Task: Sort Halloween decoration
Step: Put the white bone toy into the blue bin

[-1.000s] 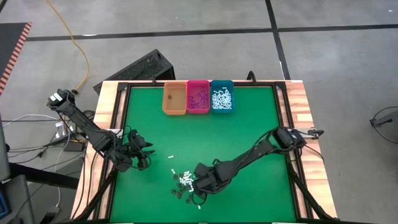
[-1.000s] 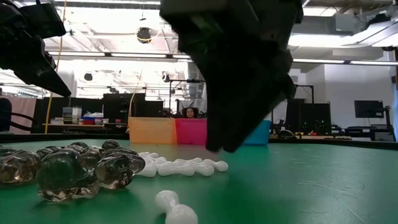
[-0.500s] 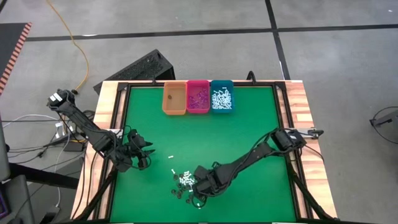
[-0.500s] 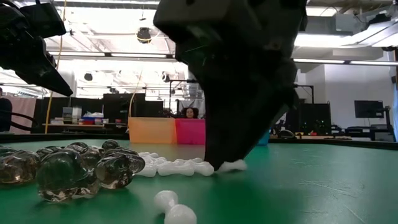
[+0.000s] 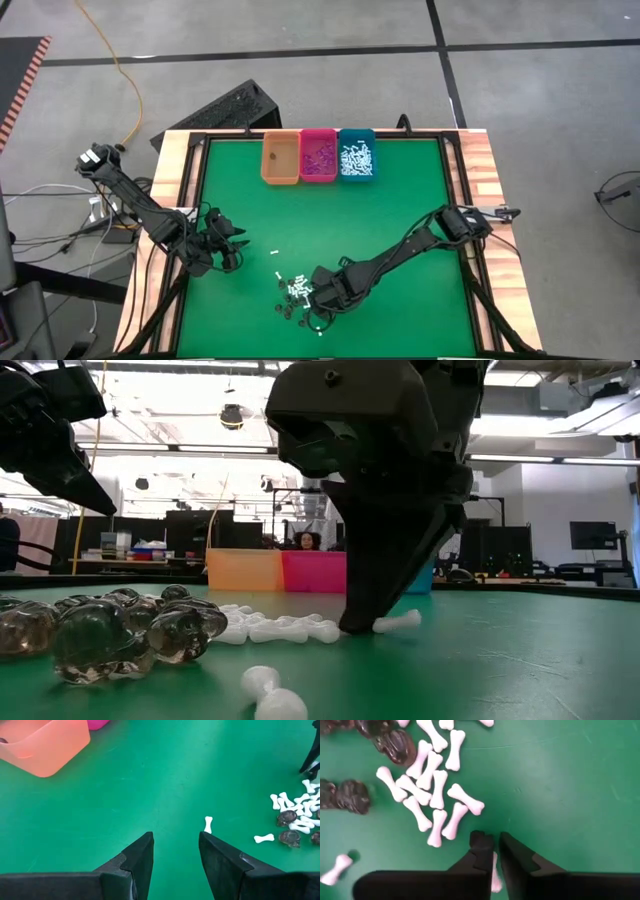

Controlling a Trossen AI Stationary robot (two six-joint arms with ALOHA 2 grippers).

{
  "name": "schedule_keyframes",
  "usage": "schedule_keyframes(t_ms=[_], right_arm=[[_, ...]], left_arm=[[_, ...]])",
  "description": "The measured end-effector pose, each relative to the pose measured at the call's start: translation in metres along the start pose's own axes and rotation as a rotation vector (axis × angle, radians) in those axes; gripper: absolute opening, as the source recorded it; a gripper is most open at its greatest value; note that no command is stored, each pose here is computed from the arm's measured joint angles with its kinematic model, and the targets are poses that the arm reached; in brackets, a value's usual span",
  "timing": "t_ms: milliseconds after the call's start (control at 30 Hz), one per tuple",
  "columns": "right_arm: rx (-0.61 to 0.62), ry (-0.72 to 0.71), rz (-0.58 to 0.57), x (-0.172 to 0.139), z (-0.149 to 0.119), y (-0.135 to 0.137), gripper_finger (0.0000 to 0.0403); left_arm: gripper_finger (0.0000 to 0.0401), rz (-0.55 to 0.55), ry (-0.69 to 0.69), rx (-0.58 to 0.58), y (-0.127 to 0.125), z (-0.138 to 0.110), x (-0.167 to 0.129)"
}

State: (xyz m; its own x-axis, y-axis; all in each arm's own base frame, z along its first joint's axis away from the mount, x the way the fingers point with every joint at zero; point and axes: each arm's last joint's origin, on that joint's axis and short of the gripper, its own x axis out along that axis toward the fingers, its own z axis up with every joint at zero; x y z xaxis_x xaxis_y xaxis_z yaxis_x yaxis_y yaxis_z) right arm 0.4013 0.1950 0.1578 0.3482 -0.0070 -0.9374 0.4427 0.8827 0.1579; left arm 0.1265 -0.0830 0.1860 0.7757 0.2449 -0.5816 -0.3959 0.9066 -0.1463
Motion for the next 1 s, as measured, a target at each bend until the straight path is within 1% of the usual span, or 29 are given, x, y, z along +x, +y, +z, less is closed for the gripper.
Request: schedule_keyframes(t_ms=[133,267,333,467,633,700,833,933,1000], right_arm=[[-0.016,-0.025,-0.031,-0.005,0.007,-0.003,0.0036],[-0.064,-0.043,-0.027,-0.011,0.017,-0.004,0.0018],[-0.084,-0.05,-0.03,-0.015,0.021,-0.003,0.0019],[-0.116,-0.032,-0.02,-0.028,0.025,0.001,0.0036],[-0.157,0.147,0.008,-0.044,0.015,0.005,0.0069],[-0.176,0.183,0.022,-0.046,0.01,0.007,0.009],[-0.204,0.183,0.044,-0.045,0.006,0.011,0.0151],[-0.185,0.168,0.012,-0.04,0.01,0.005,0.02],[-0.174,0.175,-0.014,-0.035,0.011,-0.001,0.0222]], left_arm=[[0.0148,0.0,0.0,0.0,0.0,0.0,0.0],[0.0148,0.001,0.0,0.0,0.0,0.0,0.0],[0.0148,0.0,0.0,-0.001,0.0,0.0,0.0],[0.0148,0.002,0.001,0.001,0.0,0.0,0.0],[0.0148,-0.005,0.011,0.014,0.0,-0.001,0.0],[0.0148,-0.006,0.013,0.014,0.0,-0.001,0.0],[0.0148,0.001,0.003,0.016,0.0,0.0,0.0],[0.0148,0.003,-0.001,0.015,0.0,0.0,0.0],[0.0148,0.003,-0.003,0.014,0.0,0.0,0.0]])
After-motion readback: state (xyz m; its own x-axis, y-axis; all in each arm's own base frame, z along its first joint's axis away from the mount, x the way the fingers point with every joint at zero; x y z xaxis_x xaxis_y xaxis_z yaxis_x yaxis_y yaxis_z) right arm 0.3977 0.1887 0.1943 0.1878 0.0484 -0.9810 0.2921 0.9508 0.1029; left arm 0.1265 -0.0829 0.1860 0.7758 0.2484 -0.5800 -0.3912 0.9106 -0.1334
